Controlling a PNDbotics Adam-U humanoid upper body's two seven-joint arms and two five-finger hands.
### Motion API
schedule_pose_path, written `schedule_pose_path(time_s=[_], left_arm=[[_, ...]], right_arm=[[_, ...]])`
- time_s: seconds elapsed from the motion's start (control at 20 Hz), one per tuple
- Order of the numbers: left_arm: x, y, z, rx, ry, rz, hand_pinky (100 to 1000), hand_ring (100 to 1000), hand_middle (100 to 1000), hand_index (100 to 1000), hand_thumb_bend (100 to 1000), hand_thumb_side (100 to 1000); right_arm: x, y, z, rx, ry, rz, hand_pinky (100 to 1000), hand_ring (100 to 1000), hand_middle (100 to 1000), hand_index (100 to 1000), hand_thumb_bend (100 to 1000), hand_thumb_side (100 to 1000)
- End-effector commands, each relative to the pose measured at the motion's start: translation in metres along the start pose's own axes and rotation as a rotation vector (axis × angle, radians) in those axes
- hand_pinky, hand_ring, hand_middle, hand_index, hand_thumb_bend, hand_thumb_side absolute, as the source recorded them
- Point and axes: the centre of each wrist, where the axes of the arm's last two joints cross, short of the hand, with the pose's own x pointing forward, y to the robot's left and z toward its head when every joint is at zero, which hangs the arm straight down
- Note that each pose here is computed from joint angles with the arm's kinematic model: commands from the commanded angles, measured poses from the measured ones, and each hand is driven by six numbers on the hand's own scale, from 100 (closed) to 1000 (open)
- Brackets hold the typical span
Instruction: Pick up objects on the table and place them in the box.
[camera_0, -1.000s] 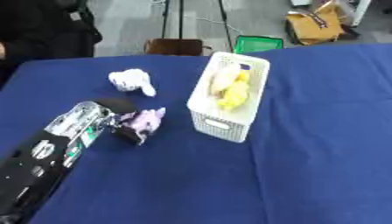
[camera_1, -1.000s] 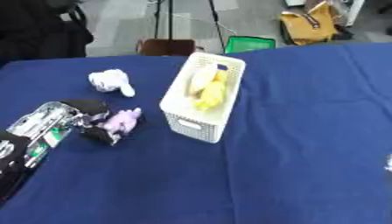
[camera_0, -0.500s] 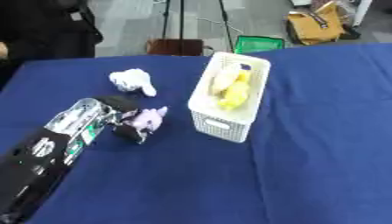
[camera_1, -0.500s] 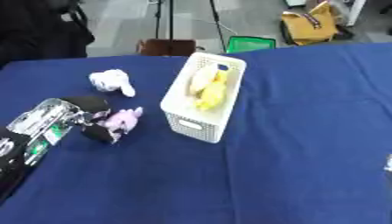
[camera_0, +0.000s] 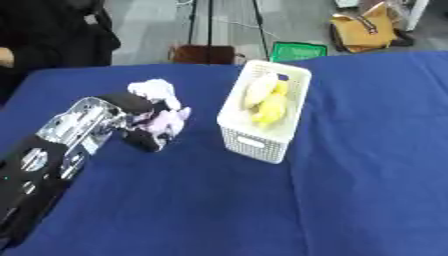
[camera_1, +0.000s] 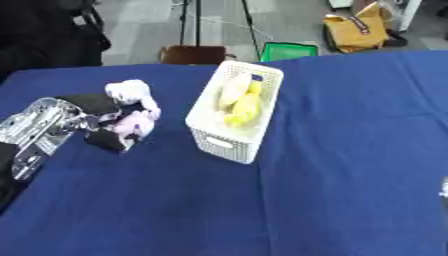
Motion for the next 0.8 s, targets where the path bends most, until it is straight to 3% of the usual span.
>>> schedule_pose_path(time_s=[0.05,0.4,0.8], left_arm=[[-0.011,0.018,0.015,0.046,0.026,-0.013,536,587,615,675,100,730],[-0.001,0.059,0.043,0.178,-0.03,-0.022,526,580,615,674,100,738],[0.012,0.093,0.046,0.242,-0.071,-0.03,515,570,610,671,100,747]], right_arm=[[0.003,-0.002,-0.007,-0.006,-0.026,-0.006,820,775,660,745,100,928],[0.003,-0.002,-0.005,0.003,-0.023,-0.008,820,775,661,744,100,928],[0.004,0.0,-0.004,0.016,-0.021,-0.022,820,776,661,745,100,928]])
